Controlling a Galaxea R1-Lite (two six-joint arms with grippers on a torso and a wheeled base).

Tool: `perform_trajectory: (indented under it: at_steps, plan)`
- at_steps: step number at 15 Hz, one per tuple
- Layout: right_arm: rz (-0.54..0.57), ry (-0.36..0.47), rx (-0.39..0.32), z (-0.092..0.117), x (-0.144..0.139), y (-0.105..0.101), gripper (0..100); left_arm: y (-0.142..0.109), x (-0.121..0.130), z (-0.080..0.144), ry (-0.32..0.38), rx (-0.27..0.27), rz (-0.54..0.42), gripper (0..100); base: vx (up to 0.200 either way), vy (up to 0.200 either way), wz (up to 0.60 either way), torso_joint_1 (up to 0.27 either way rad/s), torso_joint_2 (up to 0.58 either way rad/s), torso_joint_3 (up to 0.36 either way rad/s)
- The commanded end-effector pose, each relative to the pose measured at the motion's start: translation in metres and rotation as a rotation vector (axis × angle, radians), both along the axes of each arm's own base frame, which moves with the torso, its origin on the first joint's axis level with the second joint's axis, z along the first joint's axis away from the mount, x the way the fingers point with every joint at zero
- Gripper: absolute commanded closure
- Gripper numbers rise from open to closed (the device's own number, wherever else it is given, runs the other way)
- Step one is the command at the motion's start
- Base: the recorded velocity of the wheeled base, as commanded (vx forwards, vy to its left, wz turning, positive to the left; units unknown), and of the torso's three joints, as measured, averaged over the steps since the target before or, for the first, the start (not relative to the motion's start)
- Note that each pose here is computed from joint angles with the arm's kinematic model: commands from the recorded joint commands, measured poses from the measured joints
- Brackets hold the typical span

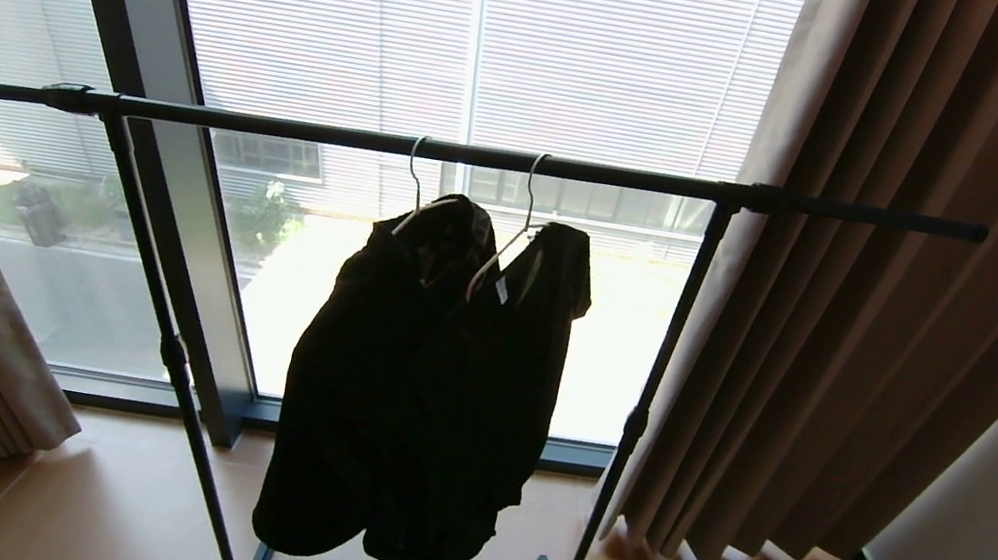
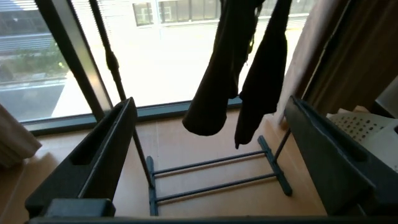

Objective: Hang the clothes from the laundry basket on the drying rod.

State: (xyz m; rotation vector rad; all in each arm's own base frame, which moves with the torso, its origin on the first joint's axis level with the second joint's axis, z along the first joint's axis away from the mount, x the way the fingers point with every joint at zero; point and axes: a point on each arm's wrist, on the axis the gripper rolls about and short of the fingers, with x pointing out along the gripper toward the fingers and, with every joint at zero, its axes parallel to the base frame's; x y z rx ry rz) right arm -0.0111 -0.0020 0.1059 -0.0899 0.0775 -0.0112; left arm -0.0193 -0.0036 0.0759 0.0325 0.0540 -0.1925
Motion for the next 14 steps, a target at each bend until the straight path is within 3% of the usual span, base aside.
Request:
perform_trajectory:
  at_steps: [1, 4, 6, 14]
  plan:
    - [0.016, -0.072, 0.000, -0.0301, -0.0120, 0.0018, 0, -0.0001, -0.0029, -0.0008, -0.038, 0.002, -0.002, 0, 0.000, 0.000, 0.00, 0.000, 0.00, 0.000]
    - [0.024, -0.141, 0.013, -0.0238, -0.0119, 0.0019, 0, -0.0002, -0.0030, -0.0008, -0.041, 0.006, -0.007, 0, 0.000, 0.000, 0.00, 0.000, 0.00, 0.000]
    - [0.031, -0.141, 0.065, -0.0238, -0.0119, 0.0021, 0, -0.0002, -0.0030, -0.0008, -0.041, 0.006, -0.007, 0, 0.000, 0.000, 0.00, 0.000, 0.00, 0.000]
    - [0.037, -0.139, 0.062, -0.0240, -0.0119, 0.0022, 0, -0.0001, -0.0030, -0.0007, -0.043, 0.002, 0.007, 0, 0.000, 0.000, 0.00, 0.000, 0.00, 0.000]
